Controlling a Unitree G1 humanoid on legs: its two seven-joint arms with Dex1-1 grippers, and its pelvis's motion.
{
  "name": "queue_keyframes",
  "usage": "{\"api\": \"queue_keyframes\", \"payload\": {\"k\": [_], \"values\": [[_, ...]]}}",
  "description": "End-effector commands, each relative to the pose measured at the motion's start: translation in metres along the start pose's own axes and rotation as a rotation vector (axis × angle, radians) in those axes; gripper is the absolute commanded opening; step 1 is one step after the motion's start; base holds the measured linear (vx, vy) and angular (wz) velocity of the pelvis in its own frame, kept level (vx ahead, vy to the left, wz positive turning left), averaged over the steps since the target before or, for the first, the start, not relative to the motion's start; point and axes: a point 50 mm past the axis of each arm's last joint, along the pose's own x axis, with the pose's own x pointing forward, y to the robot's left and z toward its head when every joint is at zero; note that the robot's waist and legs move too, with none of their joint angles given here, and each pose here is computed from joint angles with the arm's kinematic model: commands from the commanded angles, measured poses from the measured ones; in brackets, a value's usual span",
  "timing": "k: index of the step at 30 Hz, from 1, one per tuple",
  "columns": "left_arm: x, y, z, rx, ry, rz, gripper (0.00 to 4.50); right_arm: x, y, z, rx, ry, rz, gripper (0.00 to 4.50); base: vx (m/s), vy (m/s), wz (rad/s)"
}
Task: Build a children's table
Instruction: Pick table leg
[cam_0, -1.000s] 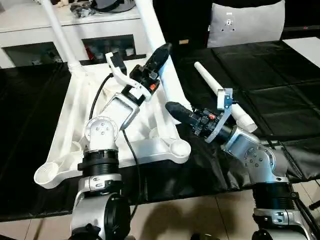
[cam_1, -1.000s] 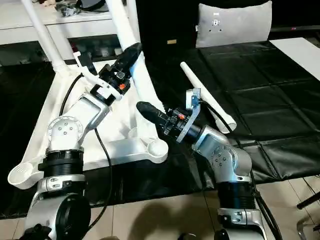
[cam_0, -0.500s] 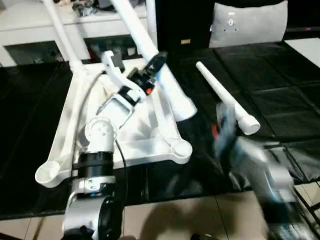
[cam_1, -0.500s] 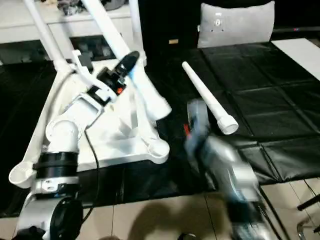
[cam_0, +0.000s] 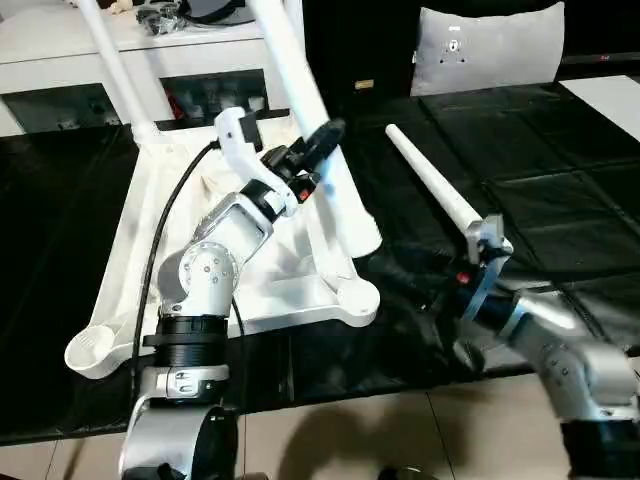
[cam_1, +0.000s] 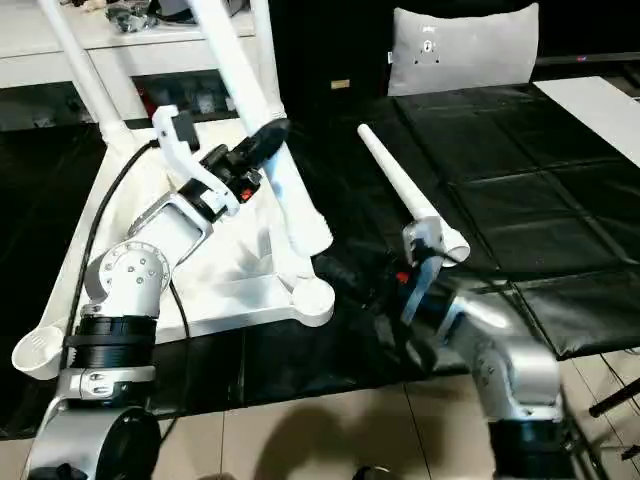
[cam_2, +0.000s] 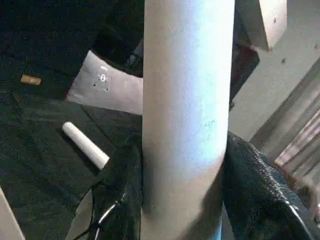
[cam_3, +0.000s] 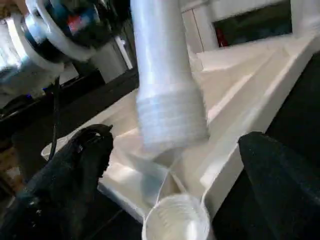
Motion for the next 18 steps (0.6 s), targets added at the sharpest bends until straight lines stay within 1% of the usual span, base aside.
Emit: {"api": "queue_keyframes", "payload": {"k": [1, 4, 5, 6, 8, 10, 12, 15, 18], "values": [[0.0, -0.005, 0.005, 0.073, 0.006, -0.026, 1.88, 0.003, 0.001, 0.014, -0.034, -0.02, 0.018, 4.5, 0.0, 0.0, 0.0], [0.0, -0.009, 0.003, 0.159, 0.043, -0.047, 1.88, 0.012, -0.006, 0.021, -0.071, 0.014, -0.039, 4.5, 0.0, 0.0, 0.0], [0.0, -0.01, 0.003, 0.165, 0.045, -0.049, 1.88, 0.013, -0.007, 0.021, -0.074, 0.016, -0.044, 4.5, 0.0, 0.0, 0.0], [0.001, -0.013, 0.003, 0.209, 0.059, -0.056, 1.88, 0.021, -0.01, 0.026, -0.097, 0.026, -0.081, 4.5, 0.0, 0.0, 0.0], [0.001, -0.017, 0.002, 0.235, 0.071, -0.074, 1.88, 0.027, -0.011, 0.029, -0.104, 0.045, -0.093, 4.5, 0.0, 0.0, 0.0], [0.003, -0.026, -0.002, 0.304, 0.098, -0.101, 1.88, 0.041, -0.012, 0.027, -0.147, 0.122, -0.11, 4.5, 0.0, 0.0, 0.0], [0.004, -0.03, -0.005, 0.334, 0.107, -0.121, 1.88, 0.046, -0.012, 0.026, -0.155, 0.143, -0.12, 4.5, 0.0, 0.0, 0.0], [0.005, -0.033, -0.007, 0.351, 0.116, -0.131, 1.88, 0.05, -0.012, 0.023, -0.151, 0.156, -0.117, 4.5, 0.0, 0.0, 0.0], [0.006, -0.035, -0.01, 0.367, 0.121, -0.132, 1.88, 0.057, -0.006, 0.022, -0.136, 0.152, -0.074, 4.5, 0.0, 0.0, 0.0]]}}
